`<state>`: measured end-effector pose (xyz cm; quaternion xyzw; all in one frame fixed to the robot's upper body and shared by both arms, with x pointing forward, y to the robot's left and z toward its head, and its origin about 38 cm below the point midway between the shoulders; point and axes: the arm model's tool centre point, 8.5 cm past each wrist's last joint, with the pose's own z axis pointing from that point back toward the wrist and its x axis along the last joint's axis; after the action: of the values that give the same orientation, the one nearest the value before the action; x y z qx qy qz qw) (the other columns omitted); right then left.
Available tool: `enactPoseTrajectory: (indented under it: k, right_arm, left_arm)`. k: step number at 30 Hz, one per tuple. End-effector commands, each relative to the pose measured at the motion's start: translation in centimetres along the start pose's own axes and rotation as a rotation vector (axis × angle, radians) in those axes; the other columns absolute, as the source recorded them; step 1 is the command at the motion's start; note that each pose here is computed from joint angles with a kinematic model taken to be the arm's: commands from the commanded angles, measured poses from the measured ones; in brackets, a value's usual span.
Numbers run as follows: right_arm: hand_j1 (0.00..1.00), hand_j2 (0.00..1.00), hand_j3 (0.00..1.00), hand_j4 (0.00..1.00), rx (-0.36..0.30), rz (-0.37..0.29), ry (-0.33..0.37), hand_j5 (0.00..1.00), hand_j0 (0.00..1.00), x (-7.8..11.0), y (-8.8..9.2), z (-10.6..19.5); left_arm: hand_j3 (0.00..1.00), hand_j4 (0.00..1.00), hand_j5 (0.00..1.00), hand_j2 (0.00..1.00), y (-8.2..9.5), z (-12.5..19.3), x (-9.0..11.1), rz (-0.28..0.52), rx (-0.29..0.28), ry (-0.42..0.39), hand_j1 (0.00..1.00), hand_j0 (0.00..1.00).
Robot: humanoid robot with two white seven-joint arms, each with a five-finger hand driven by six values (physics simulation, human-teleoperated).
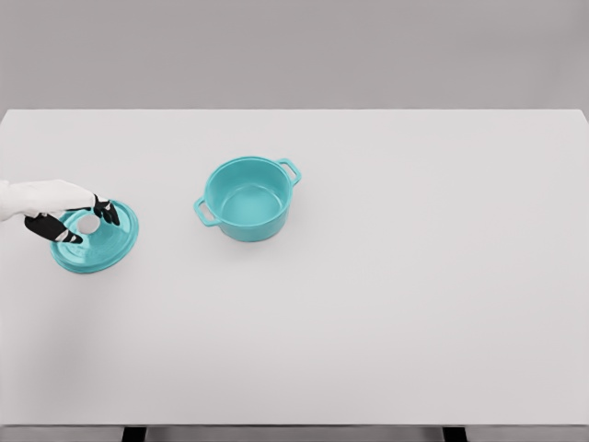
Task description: Cover the pot with left arm
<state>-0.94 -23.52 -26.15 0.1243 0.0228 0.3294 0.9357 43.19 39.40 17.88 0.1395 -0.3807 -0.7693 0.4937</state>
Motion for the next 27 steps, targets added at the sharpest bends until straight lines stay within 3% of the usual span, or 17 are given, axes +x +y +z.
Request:
enactPoseTrajectory:
  k: [1,19,27]
  right_arm:
    - [1.00,1.00,1.00,1.00,0.000,0.000,0.000,1.00,1.00,-0.01,0.00,0.00]
    - [1.00,1.00,1.00,1.00,-0.001,0.001,-0.001,1.00,1.00,0.07,-0.06,0.01]
    - [1.00,1.00,1.00,1.00,0.000,0.000,0.000,1.00,1.00,-0.01,0.00,0.00]
  left_arm:
    - [0.70,0.70,0.70,0.70,0.04,0.04,-0.05,0.000,0.001,0.002,0.70,0.70]
    - [0.66,0.66,0.66,0.66,0.01,-0.28,-0.30,0.004,0.000,0.009,0.66,0.66]
    - [0.55,0.55,0.55,0.55,-0.21,-0.34,-0.29,0.008,-0.002,0.008,0.55,0.55]
